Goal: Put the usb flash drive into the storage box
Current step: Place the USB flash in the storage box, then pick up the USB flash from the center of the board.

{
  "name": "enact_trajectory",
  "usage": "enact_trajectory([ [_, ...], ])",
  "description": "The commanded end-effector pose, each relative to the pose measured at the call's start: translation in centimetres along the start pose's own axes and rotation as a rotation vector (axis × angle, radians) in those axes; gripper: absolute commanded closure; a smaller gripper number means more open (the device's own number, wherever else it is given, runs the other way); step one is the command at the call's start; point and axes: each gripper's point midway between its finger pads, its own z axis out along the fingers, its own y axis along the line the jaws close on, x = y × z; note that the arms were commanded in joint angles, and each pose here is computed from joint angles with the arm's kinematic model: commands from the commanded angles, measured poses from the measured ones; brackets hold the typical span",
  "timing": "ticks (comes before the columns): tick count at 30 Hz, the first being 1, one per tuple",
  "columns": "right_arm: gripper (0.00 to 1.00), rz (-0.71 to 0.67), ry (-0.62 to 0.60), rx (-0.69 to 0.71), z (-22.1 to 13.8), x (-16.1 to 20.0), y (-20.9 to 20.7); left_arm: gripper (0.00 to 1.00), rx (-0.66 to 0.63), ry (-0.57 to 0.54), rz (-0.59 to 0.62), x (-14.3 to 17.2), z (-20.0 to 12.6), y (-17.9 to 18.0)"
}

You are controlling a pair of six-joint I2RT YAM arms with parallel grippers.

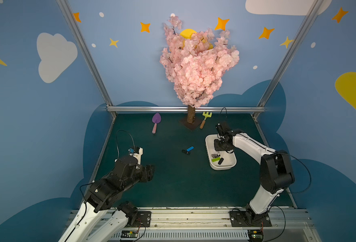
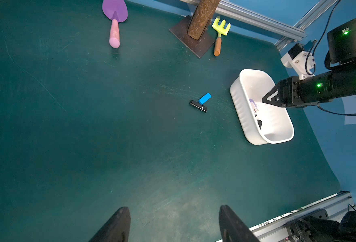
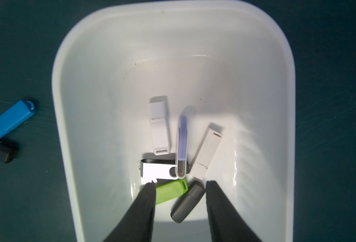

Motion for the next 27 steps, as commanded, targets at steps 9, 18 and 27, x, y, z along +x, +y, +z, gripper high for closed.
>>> enact_trajectory([
  [9, 0.57, 0.040, -0.327, -0.230, -8.0, 1.3, 2.0, 0.33, 0.065, 0.118, -0.057, 0.7, 4.1, -2.8],
  [18, 0.56, 0.196, -0.517, -0.187, -9.2, 1.8, -0.9, 0.45, 0.062, 0.288, 0.225, -1.3, 15.3, -10.7],
  [27, 0.56, 0.258, -0.556, -0.095, -9.2, 2.1, -3.2, 0.45, 0.138, 0.531, 0.389, -1.4, 28.1, -13.6],
])
